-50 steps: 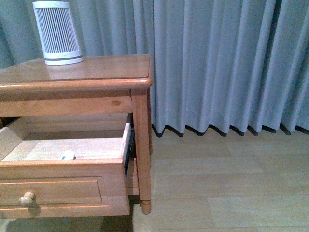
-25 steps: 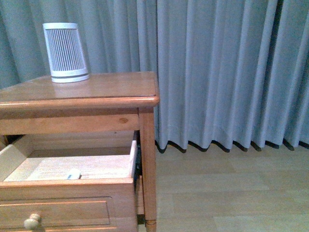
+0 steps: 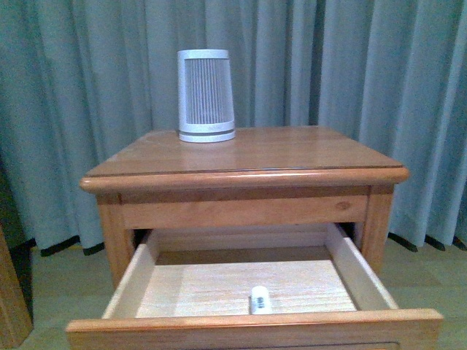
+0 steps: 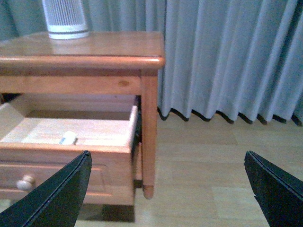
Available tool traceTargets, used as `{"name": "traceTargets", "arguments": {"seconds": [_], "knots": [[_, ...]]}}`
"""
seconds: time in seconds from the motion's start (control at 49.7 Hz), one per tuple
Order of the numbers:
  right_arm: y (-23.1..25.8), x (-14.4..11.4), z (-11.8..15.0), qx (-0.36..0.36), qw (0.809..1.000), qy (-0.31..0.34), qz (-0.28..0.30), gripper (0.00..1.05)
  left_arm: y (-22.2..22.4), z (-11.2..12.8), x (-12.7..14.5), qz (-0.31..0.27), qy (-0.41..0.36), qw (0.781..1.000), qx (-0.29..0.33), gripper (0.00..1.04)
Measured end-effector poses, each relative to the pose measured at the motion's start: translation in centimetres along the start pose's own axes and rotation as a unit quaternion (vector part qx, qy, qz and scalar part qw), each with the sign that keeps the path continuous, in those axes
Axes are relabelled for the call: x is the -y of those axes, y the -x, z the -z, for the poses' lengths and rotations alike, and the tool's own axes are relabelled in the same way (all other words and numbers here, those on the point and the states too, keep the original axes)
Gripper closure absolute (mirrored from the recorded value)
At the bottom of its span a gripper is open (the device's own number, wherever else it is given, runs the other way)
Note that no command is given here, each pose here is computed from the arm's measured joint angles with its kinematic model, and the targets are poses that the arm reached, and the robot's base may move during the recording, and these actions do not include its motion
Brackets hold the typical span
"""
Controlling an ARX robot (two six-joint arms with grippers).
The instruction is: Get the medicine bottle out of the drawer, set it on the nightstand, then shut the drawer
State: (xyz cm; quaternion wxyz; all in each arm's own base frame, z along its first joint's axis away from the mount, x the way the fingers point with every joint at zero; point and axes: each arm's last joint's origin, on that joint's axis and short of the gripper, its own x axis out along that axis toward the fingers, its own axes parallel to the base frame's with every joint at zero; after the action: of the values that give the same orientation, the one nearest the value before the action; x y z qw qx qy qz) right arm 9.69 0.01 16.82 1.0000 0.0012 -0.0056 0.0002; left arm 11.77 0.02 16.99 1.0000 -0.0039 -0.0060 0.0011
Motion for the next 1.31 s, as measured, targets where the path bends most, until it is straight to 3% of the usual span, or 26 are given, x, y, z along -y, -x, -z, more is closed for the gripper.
{"name": "traceTargets", "arguments": {"seconds": [0.201,0.423,0.564,0.745,0.886,1.006,1.308], "knots": [[0.0,0.0,0.0,-0.002,1.000,0.000,0.001,0.07,0.5,0.0,0.0,0.001,0.000,1.000,-0.002,1.00],[0.0,0.0,0.0,-0.001,1.000,0.000,-0.003,0.07,0.6,0.0,0.0,-0.001,0.000,1.000,0.002,0.58],[-0.1,0.1,-1.5,0.074,0.990,-0.006,0.121,0.07,0.6,0.0,0.0,0.000,0.000,1.000,0.002,0.37],[-2.3,1.7,-1.8,0.039,0.980,-0.001,0.195,0.07,0.6,0.0,0.0,0.001,-0.001,1.000,0.002,0.05],[-6.0,3.3,-4.7,0.007,0.976,0.002,0.218,0.07,0.6,0.0,0.0,0.001,-0.001,1.000,0.002,0.07],[-11.3,4.2,-6.3,-0.070,0.977,0.001,0.203,0.07,0.6,0.0,0.0,0.001,-0.001,1.000,0.002,0.07],[-22.7,3.6,-3.5,-0.222,0.962,0.001,0.158,0.07,0.6,0.0,0.0,0.001,-0.001,1.000,0.002,0.07]]}}
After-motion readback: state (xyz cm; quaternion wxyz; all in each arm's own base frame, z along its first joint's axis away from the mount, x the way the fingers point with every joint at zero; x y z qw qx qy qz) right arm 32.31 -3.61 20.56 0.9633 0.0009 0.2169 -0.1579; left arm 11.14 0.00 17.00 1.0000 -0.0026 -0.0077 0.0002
